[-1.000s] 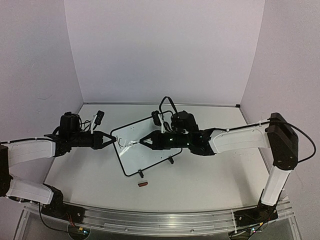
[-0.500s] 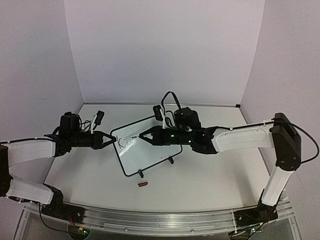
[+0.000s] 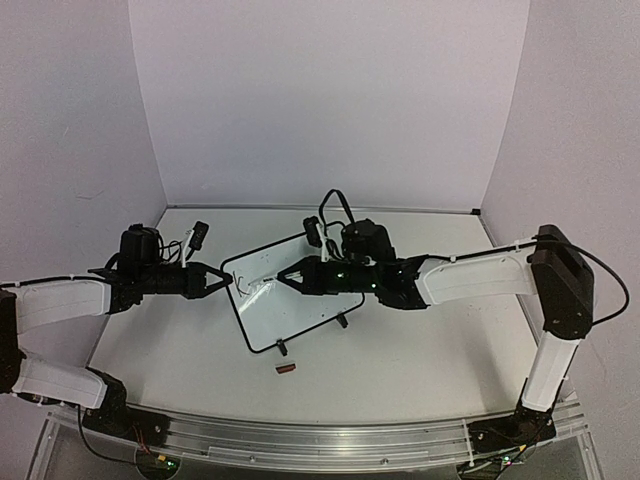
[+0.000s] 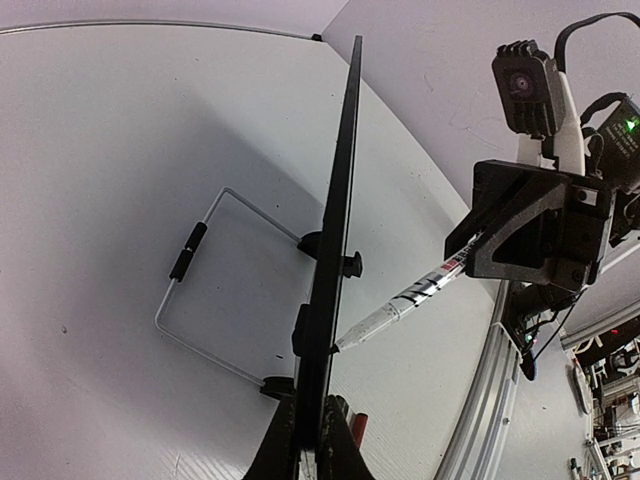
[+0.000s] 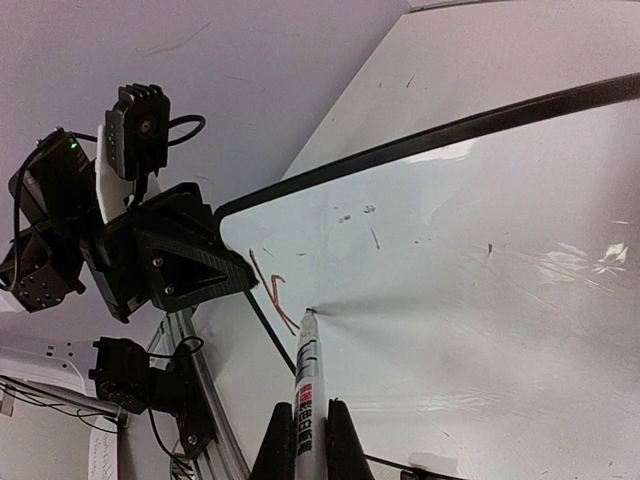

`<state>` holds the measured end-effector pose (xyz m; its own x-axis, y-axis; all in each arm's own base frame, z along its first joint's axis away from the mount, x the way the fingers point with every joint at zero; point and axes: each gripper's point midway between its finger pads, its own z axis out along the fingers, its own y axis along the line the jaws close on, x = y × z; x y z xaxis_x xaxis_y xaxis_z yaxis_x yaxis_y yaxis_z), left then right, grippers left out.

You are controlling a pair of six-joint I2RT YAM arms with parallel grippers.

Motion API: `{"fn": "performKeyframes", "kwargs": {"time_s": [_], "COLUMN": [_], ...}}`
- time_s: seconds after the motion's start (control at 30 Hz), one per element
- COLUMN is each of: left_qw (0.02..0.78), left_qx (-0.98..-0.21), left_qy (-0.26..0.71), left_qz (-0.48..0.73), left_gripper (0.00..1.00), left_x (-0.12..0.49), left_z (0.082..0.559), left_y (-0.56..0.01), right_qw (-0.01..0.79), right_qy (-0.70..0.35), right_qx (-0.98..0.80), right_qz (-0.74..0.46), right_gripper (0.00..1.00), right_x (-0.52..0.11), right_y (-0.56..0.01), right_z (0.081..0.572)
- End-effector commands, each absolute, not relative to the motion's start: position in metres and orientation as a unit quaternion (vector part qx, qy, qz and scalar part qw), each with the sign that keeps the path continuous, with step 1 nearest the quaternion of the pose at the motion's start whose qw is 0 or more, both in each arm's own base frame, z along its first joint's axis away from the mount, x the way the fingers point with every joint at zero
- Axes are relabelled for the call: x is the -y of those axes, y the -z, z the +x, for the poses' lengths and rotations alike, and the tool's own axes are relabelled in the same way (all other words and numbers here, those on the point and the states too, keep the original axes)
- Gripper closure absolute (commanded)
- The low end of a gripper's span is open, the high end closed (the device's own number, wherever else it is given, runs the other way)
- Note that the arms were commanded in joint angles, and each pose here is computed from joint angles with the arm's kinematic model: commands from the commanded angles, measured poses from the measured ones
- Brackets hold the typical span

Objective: Write a sentence on the whiteboard

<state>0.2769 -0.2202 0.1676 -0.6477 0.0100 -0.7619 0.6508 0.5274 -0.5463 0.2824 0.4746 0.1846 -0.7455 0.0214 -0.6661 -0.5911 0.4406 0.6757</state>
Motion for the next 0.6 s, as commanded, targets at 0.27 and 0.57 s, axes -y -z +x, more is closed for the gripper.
{"fn": "performKeyframes", "kwargs": {"time_s": [0.27, 0.57], "left_qw": [0.389, 0.39], "left_qx": [-0.798, -0.797], "left_qy": [0.41, 0.409], "left_qz": [0.21, 0.21], "left_gripper": [1.0, 1.0], "left_x": [0.213, 0.212], "left_z": [0.287, 0.287], "left_y": [-0.168, -0.169], "right_qw": [0.337, 0.352], "right_qy": [-0.488, -0.483], "right_qx": [-0.79, -0.787], "right_qz": [-0.158, -0.152], "right_gripper": [1.0, 1.0], "right_x": [-0.47, -0.464], "right_y": [-0.2, -0.208], "right_z": [0.299, 0.302]}}
